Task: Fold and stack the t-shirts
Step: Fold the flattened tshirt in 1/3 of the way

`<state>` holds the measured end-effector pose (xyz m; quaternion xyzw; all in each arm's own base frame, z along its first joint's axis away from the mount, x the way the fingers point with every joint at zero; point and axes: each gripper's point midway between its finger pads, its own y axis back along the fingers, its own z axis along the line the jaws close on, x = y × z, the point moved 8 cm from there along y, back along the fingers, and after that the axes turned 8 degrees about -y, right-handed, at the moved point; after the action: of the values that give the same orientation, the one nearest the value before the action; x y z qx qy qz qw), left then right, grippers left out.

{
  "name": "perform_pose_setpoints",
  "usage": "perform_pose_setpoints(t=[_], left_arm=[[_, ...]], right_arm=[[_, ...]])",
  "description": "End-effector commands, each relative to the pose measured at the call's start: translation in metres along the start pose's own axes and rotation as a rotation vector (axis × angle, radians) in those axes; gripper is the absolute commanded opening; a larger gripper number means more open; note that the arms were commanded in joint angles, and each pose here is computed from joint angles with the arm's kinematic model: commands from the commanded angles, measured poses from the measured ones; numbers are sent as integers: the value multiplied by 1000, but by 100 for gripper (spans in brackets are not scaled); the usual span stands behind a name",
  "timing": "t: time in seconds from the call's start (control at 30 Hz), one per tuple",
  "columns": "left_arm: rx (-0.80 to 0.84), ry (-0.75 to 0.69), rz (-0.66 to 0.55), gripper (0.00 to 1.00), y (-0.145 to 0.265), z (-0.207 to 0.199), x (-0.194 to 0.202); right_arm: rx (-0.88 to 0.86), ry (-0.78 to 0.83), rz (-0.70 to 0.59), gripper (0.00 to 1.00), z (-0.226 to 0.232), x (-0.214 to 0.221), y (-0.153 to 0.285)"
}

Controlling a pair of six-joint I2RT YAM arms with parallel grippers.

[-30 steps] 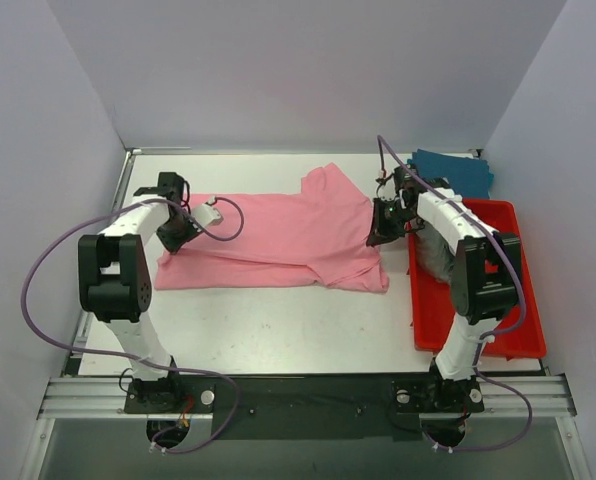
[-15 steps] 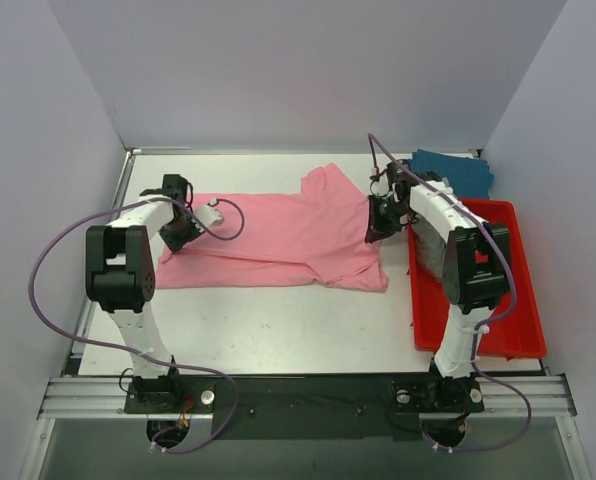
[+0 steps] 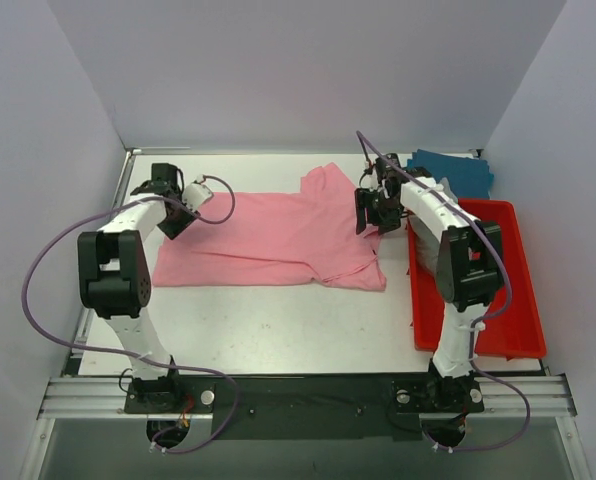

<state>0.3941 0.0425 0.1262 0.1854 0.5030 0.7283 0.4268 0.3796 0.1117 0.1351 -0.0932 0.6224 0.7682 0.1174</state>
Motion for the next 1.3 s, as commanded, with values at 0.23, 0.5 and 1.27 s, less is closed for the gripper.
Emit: perform_pose_setpoints(t=[0.23, 0.5, 1.27], left_arm=[[291, -283, -201, 54, 59, -52, 32], [328, -424, -94, 67, 23, -82, 57], [598, -454, 92, 0, 78, -122, 111]], right_arm=[[154, -131, -17, 61, -7, 96, 53], [191, -175, 95, 59, -22, 127, 13], [145, -238, 334, 0, -27, 207, 73]])
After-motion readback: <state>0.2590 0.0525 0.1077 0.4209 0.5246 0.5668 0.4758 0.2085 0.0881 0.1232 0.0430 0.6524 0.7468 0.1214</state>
